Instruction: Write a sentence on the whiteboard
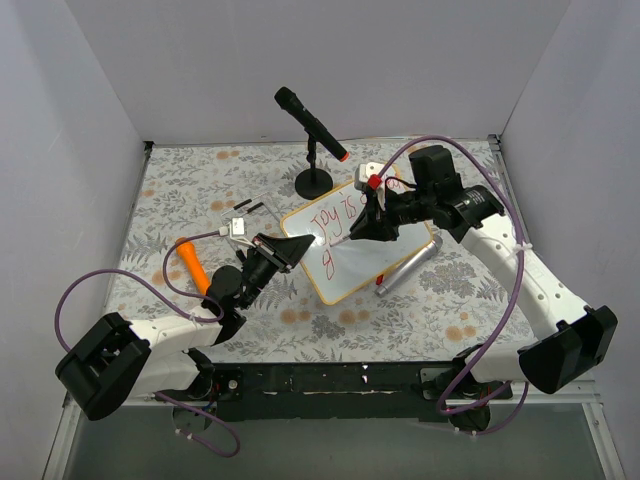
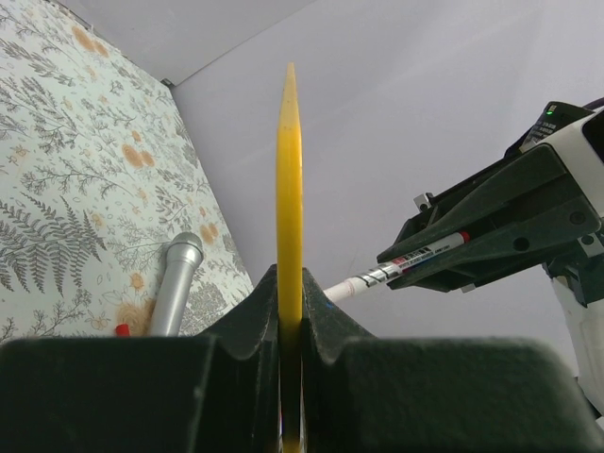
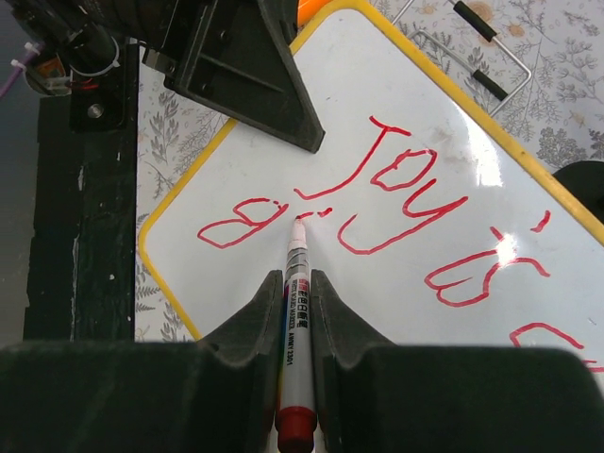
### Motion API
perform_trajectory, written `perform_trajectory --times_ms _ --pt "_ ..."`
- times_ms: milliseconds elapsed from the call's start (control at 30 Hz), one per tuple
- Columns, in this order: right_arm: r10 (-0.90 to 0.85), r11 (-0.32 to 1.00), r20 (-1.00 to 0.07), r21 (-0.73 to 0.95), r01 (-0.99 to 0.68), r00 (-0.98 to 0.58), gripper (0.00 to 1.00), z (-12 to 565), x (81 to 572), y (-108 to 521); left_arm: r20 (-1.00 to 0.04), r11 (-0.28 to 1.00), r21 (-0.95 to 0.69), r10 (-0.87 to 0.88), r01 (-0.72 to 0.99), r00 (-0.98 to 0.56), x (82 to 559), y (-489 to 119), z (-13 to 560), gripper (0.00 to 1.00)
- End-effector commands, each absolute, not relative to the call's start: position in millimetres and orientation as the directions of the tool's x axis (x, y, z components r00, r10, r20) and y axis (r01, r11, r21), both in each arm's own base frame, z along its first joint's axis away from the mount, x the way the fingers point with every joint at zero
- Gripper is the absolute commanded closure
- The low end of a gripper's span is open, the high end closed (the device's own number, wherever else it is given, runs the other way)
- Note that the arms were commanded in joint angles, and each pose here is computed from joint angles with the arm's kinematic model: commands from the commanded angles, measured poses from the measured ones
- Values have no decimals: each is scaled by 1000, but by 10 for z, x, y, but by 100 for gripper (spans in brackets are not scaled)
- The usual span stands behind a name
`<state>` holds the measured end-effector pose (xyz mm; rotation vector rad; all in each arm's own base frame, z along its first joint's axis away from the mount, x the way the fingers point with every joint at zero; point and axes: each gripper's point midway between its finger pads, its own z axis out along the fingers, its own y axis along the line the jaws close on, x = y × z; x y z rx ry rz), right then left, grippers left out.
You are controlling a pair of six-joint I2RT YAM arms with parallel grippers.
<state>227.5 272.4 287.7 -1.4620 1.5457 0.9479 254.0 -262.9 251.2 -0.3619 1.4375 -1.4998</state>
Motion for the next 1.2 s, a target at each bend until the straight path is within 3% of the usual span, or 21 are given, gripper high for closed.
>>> perform_trajectory --times_ms 0,700,1167 --pt "-389 24 -921 -13 -1000 3 99 2916 2172 2728 -322 45 -836 -846 547 -424 2463 -2559 3136 100" --pt "-395 157 -918 -38 -987 -27 99 2988 2447 2619 -326 45 -834 -844 550 -426 2456 -2560 3130 100" --pt "-423 14 -905 41 -999 -43 99 2698 2077 2605 -325 42 -832 -845 553 -424 2462 -2565 3144 100"
